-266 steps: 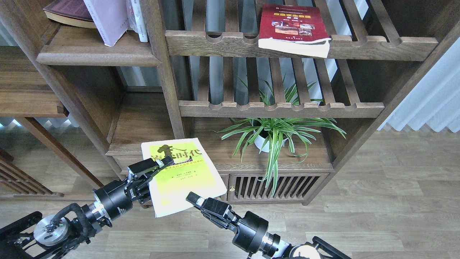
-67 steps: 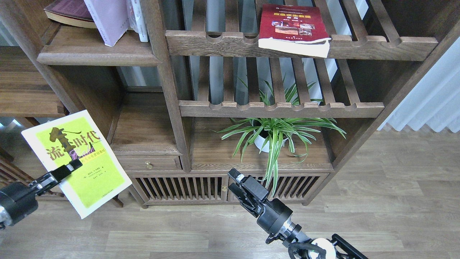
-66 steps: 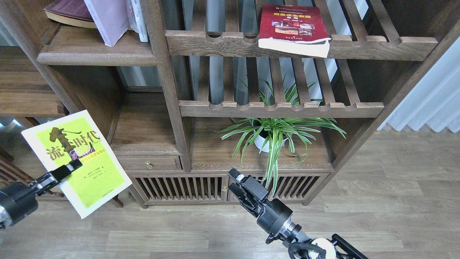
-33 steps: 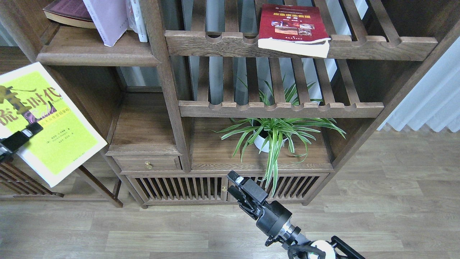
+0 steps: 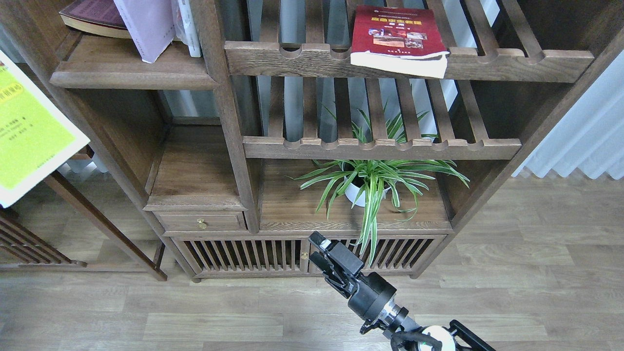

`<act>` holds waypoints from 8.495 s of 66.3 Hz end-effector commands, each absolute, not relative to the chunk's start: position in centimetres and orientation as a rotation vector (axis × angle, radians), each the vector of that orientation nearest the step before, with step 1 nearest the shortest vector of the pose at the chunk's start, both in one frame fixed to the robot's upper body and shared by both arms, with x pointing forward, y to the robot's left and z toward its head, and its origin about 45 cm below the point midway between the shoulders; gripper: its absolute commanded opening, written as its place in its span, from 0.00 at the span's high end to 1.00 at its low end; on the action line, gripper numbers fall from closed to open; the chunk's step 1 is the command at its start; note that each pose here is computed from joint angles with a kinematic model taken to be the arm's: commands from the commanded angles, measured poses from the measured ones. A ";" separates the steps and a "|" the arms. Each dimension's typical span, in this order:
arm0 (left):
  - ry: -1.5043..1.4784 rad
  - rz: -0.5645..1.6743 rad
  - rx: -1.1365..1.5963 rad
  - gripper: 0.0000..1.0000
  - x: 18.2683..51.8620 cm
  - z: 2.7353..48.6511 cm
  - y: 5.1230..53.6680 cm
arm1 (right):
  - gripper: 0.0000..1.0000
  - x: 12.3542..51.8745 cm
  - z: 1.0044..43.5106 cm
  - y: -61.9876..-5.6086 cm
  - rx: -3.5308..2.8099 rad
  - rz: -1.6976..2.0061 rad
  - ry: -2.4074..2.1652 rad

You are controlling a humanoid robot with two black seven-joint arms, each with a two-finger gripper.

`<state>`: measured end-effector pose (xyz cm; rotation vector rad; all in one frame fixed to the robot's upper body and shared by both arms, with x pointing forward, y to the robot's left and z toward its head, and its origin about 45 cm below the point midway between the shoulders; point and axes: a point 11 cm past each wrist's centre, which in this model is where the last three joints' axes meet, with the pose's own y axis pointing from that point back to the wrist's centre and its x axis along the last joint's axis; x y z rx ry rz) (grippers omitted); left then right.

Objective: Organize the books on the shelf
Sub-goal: 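Lift the yellow-green book with the left gripper up toward the top shelf, then place the yellow-green book on the top shelf and withdraw the left gripper, then reach the right gripper up toward the red book on the top shelf, then grasp the red book's lower edge with the right gripper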

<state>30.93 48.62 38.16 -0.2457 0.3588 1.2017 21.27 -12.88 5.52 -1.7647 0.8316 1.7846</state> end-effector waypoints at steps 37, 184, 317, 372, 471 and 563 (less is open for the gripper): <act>0.069 1.108 -0.086 0.98 37.1 49.3 44.4 | 0.01 21.3 5.5 -12.9 -1.765 1.784 0.832; 0.128 1.114 -0.368 0.94 52.3 39.1 29.4 | 0.01 21.4 5.6 -13.0 -1.758 1.776 0.836; 0.572 0.971 -1.033 0.12 40.5 30.7 34.1 | 0.02 26.5 12.2 -14.1 -1.732 1.503 0.760; 0.855 1.164 -0.794 0.11 33.0 17.7 36.3 | 0.02 33.5 24.1 -14.2 -1.737 1.213 0.627; 0.847 1.157 -0.803 0.11 33.6 18.0 36.1 | 0.02 39.5 27.0 -19.8 -1.603 1.117 0.835; 0.830 1.167 -0.826 0.12 33.9 18.4 36.5 | 0.95 38.9 28.9 -19.1 -1.630 1.062 0.737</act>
